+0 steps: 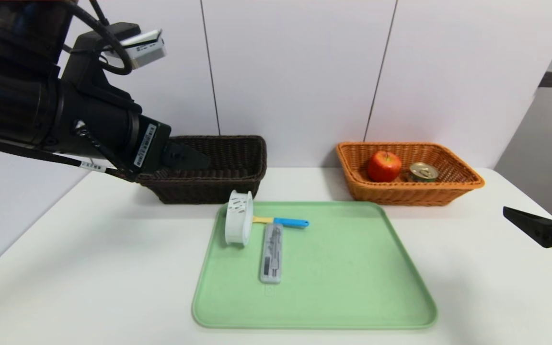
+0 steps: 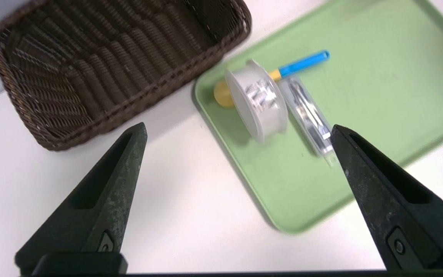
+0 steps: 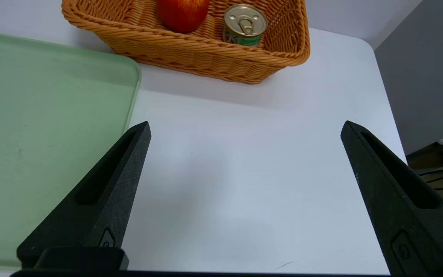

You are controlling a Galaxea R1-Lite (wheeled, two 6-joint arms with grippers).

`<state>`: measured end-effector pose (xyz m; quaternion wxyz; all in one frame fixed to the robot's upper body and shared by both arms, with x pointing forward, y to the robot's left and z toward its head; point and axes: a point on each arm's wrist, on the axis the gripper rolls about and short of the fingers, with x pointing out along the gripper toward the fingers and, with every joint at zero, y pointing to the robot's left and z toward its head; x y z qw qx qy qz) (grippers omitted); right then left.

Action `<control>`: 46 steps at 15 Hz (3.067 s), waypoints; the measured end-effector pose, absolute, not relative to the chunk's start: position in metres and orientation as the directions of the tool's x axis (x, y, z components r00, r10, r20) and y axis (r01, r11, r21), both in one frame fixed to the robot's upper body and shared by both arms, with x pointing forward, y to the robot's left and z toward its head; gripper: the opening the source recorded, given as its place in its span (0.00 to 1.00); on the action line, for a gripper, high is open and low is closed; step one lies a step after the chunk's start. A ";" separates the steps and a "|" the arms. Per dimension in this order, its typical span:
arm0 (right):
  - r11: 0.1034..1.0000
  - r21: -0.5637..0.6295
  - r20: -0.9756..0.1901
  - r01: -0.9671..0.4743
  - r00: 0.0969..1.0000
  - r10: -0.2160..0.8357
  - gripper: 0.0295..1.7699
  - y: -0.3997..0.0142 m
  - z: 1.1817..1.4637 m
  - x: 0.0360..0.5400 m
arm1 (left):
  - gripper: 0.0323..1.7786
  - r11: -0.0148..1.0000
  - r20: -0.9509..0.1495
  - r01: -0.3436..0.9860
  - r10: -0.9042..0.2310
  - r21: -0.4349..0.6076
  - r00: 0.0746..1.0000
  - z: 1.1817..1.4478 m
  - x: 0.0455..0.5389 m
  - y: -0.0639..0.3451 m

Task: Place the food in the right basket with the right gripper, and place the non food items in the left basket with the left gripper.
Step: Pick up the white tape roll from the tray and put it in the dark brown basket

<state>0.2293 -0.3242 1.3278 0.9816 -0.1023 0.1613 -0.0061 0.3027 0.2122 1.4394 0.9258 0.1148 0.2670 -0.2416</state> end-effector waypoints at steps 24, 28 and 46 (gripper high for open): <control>0.975 -0.216 -0.367 -0.044 0.929 -0.040 0.96 -0.324 1.311 0.225 | 0.95 0.962 -0.788 0.247 -0.062 0.117 0.613 1.355 0.374 0.102; 0.976 -0.213 -0.371 -0.046 0.928 -0.038 0.96 -0.323 1.310 0.225 | 0.95 0.960 -0.799 0.250 -0.052 0.125 0.599 1.345 0.380 0.097; 0.976 -0.210 -0.398 -0.062 0.917 -0.027 0.96 -0.323 1.303 0.226 | 0.95 0.972 -0.812 0.193 -0.005 0.133 0.584 1.309 0.421 0.099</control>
